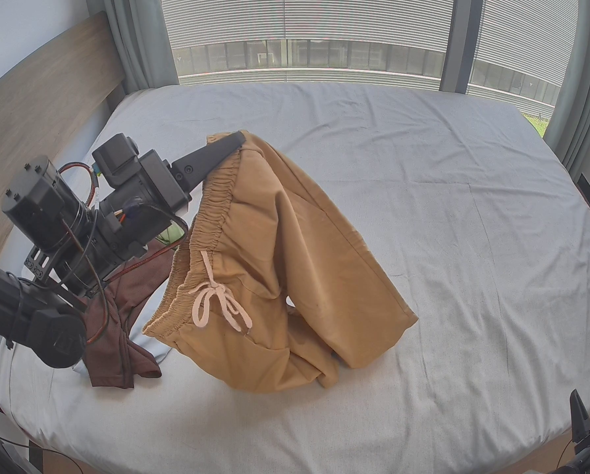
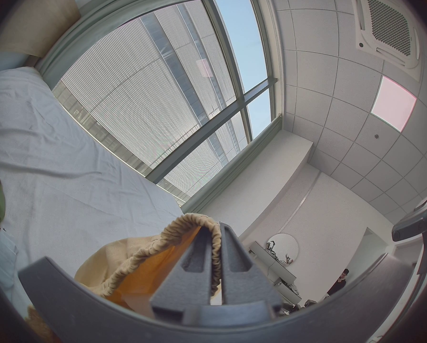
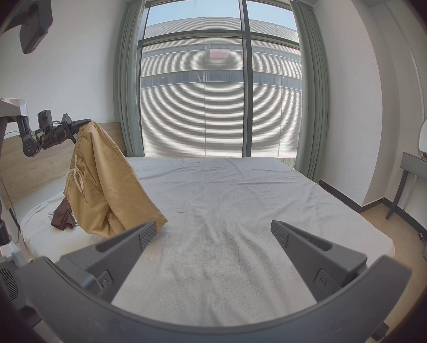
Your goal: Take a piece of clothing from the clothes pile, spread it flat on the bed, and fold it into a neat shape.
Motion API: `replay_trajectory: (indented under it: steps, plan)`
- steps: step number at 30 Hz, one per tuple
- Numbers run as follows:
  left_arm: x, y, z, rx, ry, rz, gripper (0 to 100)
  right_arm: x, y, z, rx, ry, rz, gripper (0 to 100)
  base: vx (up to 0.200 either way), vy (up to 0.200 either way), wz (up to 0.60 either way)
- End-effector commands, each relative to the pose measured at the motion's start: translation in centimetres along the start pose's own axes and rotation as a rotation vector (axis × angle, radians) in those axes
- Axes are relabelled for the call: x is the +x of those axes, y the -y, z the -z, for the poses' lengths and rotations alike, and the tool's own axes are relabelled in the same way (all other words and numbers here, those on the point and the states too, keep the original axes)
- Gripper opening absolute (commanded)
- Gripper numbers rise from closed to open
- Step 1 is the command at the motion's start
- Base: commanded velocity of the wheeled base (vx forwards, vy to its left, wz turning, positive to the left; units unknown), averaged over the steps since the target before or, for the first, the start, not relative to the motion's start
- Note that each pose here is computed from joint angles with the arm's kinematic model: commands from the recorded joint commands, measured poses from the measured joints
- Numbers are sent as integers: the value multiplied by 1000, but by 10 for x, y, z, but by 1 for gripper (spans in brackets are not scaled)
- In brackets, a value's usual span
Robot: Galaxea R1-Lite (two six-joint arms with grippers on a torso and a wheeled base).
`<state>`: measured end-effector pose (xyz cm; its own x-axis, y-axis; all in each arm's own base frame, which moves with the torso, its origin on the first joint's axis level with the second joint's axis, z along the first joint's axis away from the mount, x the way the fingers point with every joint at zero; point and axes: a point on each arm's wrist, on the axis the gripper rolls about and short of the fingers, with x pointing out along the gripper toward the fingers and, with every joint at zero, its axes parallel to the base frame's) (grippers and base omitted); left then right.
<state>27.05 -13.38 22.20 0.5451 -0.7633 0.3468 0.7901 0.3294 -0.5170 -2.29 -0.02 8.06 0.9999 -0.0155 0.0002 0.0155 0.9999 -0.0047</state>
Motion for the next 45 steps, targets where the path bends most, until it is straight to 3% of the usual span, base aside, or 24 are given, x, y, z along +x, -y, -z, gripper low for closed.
replay_trajectory:
  steps: [1,17,20,21,22,26,27,35,38,45]
  plan:
    - [0,-4,2,-4,-6,-11,0,0,0,5,-1,-2,-2,100,0,0,0]
    - [-1,-3,-1,4,4,-11,0,0,0,5,9,1,6,100,0,0,0]
    - [-2,-4,-2,5,6,-13,0,-4,0,-15,16,118,3,100,0,0,0]
    - [-1,-4,-2,7,8,-13,0,-10,0,-36,23,207,8,100,0,0,0]
    - [-1,-5,-3,8,11,-14,0,-12,0,-46,23,225,6,100,0,0,0]
    - [-2,-5,-3,11,11,-16,0,-4,0,-67,26,155,-29,100,0,0,0]
    - [-2,-5,-4,12,13,-14,0,6,0,-71,37,94,-77,100,0,0,0]
    - [0,-4,-6,18,24,-5,0,58,-11,-116,311,-137,-335,100,0,0,0]
    - [2,-4,-8,23,30,1,0,80,-19,-128,383,-192,-376,100,0,0,0]
    - [4,-5,-8,24,32,1,0,142,-38,-121,389,-289,-383,100,0,0,0]
